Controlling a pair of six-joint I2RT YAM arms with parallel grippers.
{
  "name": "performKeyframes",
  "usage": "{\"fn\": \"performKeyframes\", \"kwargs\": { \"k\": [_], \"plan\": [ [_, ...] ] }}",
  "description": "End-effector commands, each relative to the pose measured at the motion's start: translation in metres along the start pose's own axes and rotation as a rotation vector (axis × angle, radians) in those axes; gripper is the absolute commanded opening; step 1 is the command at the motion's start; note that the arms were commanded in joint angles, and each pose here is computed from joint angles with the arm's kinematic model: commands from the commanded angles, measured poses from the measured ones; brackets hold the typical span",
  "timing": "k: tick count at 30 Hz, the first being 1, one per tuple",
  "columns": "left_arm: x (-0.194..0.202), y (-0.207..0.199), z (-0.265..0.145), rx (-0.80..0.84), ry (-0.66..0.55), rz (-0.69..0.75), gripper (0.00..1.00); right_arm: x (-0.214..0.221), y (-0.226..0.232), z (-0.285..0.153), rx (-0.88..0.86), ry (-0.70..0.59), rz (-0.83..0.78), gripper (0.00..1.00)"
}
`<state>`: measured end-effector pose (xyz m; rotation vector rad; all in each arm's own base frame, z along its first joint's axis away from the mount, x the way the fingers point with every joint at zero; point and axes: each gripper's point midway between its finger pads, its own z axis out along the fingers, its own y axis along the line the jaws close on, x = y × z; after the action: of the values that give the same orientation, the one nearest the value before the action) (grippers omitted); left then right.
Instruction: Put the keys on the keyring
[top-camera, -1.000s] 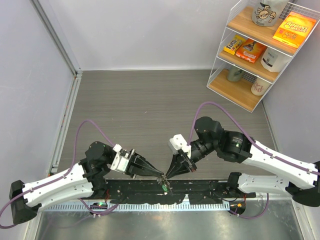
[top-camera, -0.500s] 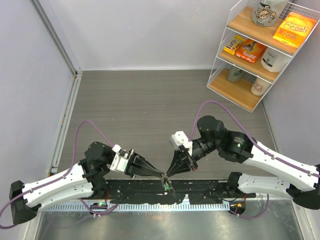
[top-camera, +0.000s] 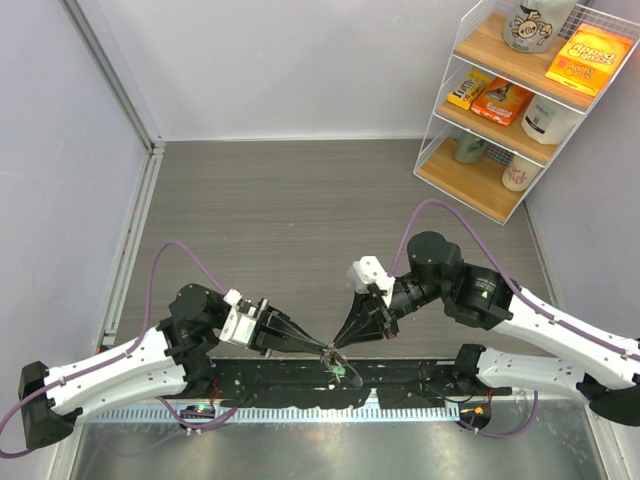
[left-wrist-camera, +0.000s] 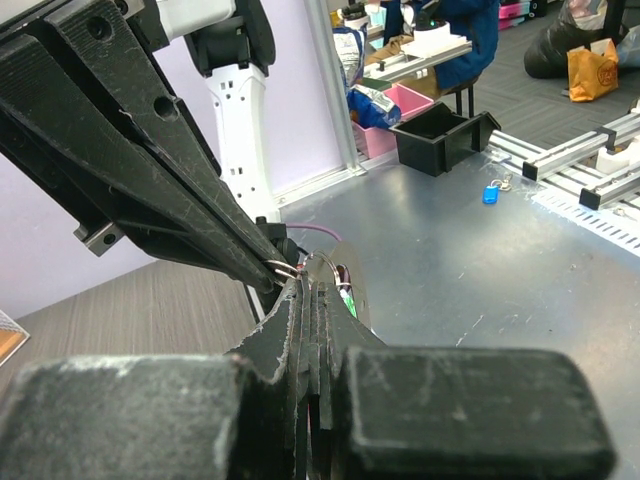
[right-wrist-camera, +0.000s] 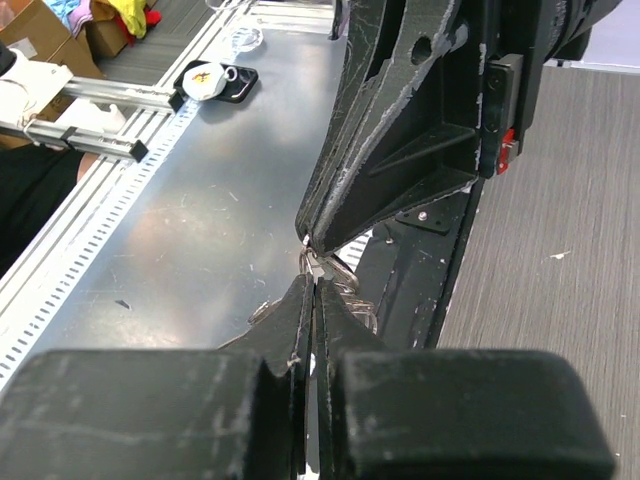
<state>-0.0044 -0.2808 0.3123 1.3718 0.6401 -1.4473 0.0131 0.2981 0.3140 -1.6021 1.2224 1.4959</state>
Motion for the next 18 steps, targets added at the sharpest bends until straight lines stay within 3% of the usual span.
{"fn": "performKeyframes", "kwargs": {
  "k": [1,11,18],
  "plan": [
    [-0.010,-0.006,0.002,0.032,-0.036,0.042,0.00,-0.039,-0.015,-0.008,0.126,-0.131,-0.102,0.05],
    [0.000,0.015,0.001,-0.077,-0.006,0.039,0.01,-0.053,-0.027,-0.019,0.257,-0.260,-0.102,0.05],
    [0.006,0.032,-0.002,-0.182,0.018,0.037,0.18,-0.060,-0.029,-0.023,0.292,-0.350,-0.117,0.05]
  ]
}}
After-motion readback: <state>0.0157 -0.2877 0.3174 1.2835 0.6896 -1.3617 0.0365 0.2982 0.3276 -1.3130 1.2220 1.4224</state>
